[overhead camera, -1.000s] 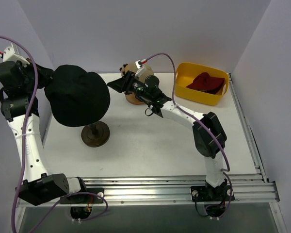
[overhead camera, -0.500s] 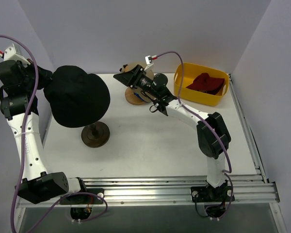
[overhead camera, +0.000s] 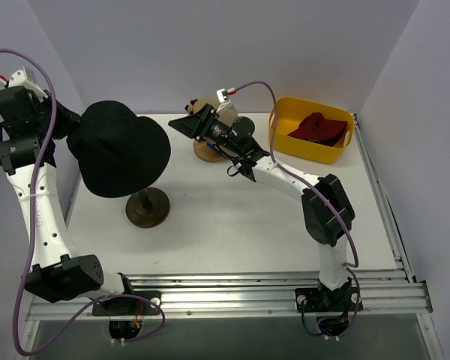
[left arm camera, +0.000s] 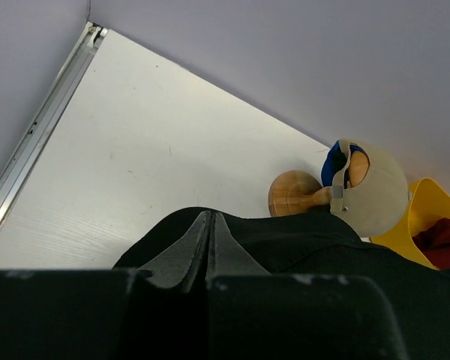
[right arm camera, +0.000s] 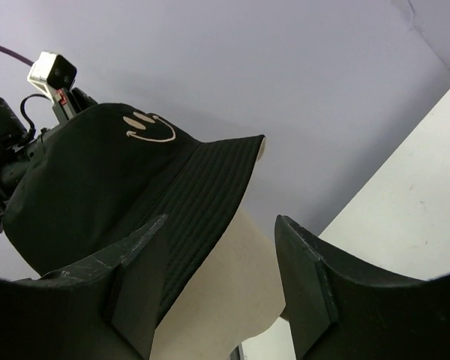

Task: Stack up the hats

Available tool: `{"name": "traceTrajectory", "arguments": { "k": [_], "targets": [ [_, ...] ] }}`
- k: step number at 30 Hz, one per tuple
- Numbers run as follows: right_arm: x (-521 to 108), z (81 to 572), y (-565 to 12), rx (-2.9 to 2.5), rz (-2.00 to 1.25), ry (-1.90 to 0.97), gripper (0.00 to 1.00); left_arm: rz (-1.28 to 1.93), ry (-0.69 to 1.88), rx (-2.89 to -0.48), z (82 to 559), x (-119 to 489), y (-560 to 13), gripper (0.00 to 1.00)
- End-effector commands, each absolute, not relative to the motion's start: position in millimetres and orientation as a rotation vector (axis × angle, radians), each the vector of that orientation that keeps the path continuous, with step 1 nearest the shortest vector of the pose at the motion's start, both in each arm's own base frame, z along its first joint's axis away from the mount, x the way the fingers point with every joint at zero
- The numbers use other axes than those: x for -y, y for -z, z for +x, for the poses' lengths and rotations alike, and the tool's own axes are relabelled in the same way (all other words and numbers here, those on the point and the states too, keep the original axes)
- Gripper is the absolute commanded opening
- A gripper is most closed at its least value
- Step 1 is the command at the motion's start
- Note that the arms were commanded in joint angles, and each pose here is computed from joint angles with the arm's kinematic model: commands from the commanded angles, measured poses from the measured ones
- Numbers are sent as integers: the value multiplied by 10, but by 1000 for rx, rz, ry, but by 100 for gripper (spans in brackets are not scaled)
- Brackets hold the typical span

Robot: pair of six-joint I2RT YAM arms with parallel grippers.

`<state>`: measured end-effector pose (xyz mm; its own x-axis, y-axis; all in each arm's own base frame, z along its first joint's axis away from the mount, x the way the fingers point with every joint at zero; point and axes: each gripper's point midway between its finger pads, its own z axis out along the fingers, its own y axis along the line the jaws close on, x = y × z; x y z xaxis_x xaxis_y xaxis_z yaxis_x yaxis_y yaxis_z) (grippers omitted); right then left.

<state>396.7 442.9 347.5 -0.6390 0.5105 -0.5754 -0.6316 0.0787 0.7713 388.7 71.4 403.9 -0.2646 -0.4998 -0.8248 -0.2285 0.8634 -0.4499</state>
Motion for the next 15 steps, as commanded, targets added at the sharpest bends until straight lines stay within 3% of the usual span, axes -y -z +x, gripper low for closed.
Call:
{"name": "traceTrajectory", "arguments": {
  "k": [1,7,10,11,15],
  "targets": [
    [-4505,3788,-3827,-1380,-219,-1732,53,-570,260,-1991,3766,-684,-3764,2],
    [-4563,3731,-3784,-1387,-219,-1745,52,-568,272,-1976,3764,-667,-3797,9],
    [-4558,3709,-3788,-1378,-211,-1763,52,-568,288,-1959,3764,-646,-3851,23],
    [-4555,3704,-3801,-1376,-209,-1767,51,-569,288,-1953,3762,-646,-3879,35],
    [-4537,3693,-3825,-1367,-188,-1780,50,-575,280,-1923,3747,-659,-3979,41]
  ]
}}
